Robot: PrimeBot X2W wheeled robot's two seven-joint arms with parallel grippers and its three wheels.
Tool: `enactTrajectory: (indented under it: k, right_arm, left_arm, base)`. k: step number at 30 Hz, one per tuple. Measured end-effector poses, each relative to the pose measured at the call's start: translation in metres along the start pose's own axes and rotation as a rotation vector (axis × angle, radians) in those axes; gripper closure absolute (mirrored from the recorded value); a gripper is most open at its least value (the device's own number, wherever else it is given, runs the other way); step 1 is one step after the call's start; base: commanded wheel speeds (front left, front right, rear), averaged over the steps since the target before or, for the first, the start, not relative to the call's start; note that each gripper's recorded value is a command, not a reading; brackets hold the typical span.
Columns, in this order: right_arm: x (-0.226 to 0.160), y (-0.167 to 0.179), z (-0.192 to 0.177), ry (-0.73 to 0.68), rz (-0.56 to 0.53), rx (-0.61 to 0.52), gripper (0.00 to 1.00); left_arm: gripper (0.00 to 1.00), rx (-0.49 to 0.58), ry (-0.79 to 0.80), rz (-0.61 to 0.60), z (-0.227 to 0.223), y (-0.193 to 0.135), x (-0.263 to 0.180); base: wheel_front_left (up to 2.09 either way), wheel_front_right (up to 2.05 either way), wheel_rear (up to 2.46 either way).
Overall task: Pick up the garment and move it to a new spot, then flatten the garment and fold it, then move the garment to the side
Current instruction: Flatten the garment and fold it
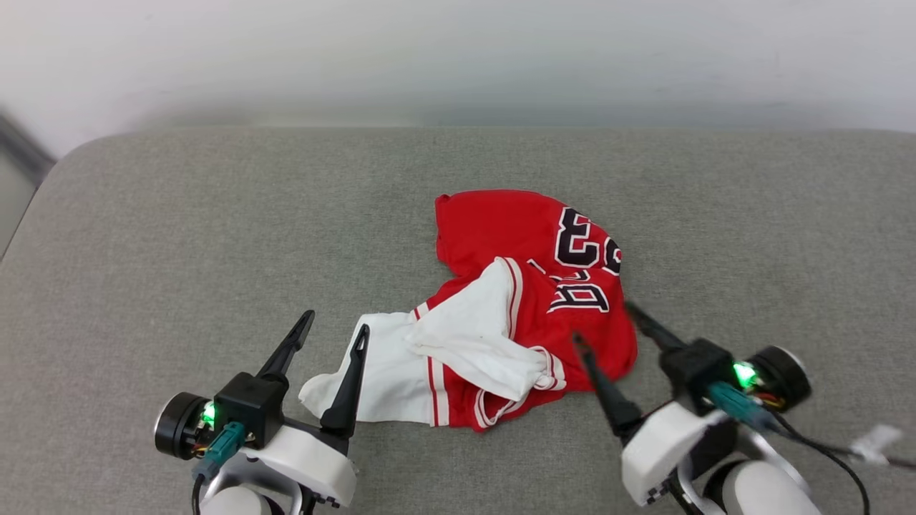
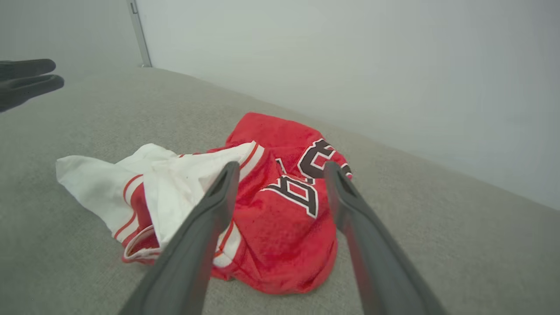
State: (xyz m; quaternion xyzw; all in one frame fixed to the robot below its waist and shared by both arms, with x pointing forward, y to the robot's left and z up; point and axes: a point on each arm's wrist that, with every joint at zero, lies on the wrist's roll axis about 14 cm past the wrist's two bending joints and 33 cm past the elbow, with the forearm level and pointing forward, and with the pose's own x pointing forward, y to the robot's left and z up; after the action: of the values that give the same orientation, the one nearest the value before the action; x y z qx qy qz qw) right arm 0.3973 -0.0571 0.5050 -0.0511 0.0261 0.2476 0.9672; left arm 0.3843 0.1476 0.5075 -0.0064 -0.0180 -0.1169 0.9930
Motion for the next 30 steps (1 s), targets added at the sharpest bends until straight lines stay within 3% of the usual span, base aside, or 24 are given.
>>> enactTrajectory:
  k: [6, 13, 30]
  right_arm:
    - [0.017, 0.037, -0.019, 0.314, 0.247, -0.032, 0.0]
    - [0.03, 0.05, -0.042, 0.645, 0.362, -0.032, 0.0]
    - [0.065, 0.07, -0.078, 0.861, 0.415, -0.05, 0.0]
  left_arm:
    - [0.0, 0.0, 0.009, 0.025, -0.004, 0.008, -0.003]
    - [0.0, -0.011, 0.02, 0.059, -0.008, 0.016, -0.007]
    - [0.0, -0.008, 0.059, 0.168, -0.019, 0.043, -0.027]
  base:
    - [0.0, 0.0, 0.0]
    - [0.0, 0.0, 0.0]
    - [0.0, 0.0, 0.0]
